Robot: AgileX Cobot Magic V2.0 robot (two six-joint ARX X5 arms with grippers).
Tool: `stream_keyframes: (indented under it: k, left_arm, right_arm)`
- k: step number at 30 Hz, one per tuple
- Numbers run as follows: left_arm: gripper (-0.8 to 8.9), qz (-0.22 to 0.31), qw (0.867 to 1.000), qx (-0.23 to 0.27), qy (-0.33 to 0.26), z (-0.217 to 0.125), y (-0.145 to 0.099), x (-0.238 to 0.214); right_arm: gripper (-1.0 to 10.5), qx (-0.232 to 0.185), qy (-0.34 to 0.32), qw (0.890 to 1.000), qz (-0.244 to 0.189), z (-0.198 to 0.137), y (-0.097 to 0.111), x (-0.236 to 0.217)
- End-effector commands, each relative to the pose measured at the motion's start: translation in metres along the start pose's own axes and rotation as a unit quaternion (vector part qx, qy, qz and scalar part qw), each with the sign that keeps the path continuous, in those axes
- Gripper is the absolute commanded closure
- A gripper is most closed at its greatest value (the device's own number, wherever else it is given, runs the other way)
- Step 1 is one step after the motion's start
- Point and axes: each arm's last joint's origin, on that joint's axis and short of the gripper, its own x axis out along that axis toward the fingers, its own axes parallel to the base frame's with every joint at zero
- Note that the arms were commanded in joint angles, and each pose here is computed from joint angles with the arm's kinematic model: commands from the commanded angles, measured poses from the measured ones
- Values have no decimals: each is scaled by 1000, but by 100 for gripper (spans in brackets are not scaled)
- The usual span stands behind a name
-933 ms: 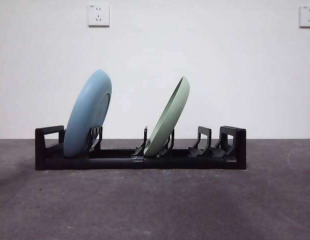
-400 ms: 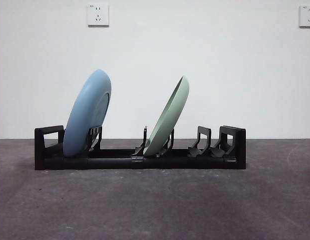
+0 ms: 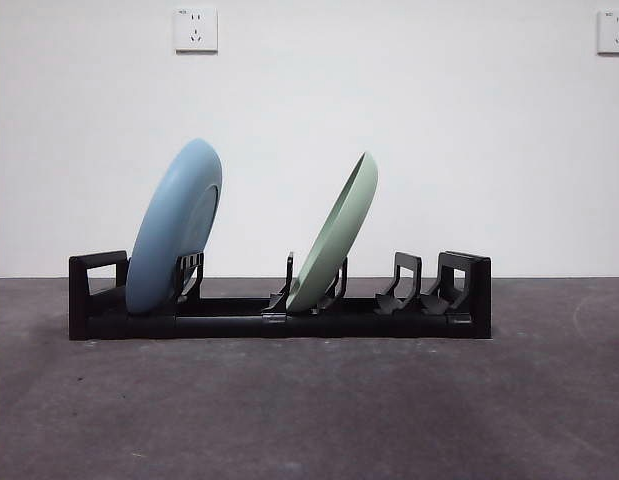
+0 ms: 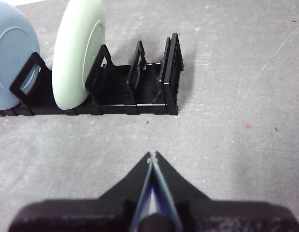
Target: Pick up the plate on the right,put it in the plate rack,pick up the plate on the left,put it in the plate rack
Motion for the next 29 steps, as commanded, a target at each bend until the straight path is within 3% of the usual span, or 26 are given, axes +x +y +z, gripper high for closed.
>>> stream_keyframes:
  k: [1,8,10,12,15,18,23,29]
  left_arm:
    - [814,0,1000,0,5,-4,0,1]
    - [815,0,1000,0,5,-4,0,1]
    - [814,0,1000,0,4,-4,0,1]
    - [815,0,1000,0,4,-4,0,1]
    - [814,0,1000,0,4,-4,0,1]
    - [815,1,1000,0,4,-4,0,1]
    - [815,1,1000,0,4,-4,0,1]
    - [814,1,1000,0,4,-4,0,1]
  right_arm:
    - [941,4,3,1000,-2,-2,-1,2]
    - [941,-12,-4,1000,-5,-3,-1,-3]
    - [941,-50,-40,997,-31,-4,-4,-18]
    - [941,-74,-97,992,-33,-4,-7,-33]
    - [941,-97,-200,973,-56,-18,-14,-42]
    - [941,-95,-237,964,-79,-46,-25,-27]
    - [941,-97,-204,972,-63,-86,-37,8]
    - [942,-96,-178,979,-40,-103,-40,21]
